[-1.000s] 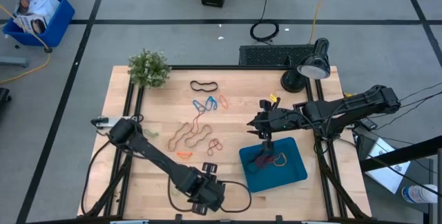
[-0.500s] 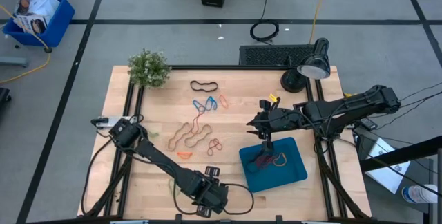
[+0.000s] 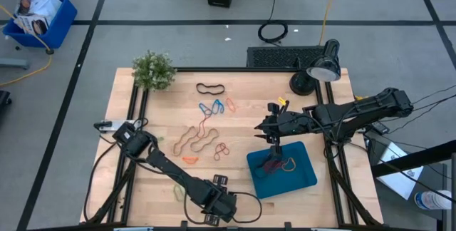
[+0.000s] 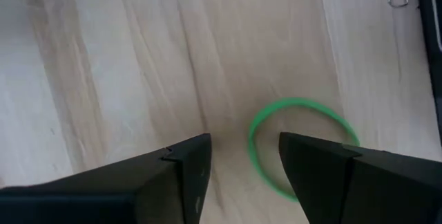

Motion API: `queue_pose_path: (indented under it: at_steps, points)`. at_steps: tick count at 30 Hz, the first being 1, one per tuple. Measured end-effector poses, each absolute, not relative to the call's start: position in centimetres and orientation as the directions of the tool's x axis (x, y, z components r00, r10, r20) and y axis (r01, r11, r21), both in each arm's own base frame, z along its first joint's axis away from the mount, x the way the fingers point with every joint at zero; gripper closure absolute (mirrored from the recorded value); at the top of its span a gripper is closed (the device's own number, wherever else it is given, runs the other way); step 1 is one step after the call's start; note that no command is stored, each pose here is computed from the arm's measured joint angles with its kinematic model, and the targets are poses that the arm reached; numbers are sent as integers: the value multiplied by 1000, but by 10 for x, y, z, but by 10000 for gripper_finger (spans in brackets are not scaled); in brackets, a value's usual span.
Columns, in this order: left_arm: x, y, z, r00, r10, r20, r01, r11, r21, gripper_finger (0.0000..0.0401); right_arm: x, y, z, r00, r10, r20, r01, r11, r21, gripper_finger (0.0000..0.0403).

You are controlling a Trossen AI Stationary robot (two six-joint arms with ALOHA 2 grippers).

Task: Pick and place rubber bands into bin
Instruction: Put the green rubber band into the blue bin

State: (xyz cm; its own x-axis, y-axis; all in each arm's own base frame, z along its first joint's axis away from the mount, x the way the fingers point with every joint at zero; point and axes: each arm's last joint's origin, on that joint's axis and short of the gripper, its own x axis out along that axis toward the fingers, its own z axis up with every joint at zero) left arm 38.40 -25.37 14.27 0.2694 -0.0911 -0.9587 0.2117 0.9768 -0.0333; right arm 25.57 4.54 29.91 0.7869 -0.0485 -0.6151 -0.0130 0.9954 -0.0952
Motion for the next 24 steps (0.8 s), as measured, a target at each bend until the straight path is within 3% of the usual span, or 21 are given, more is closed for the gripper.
queue_pose_path:
  at_steps: [13,24]
  points:
    - [385,-254,141,263,-98,-960,173,984,-53,230,256,45,299,787,-49,-615,-13,995,-96,287]
    - [385,-254,140,262,-98,-960,139,988,-63,357,256,45,299,787,-49,-615,-17,995,-102,287]
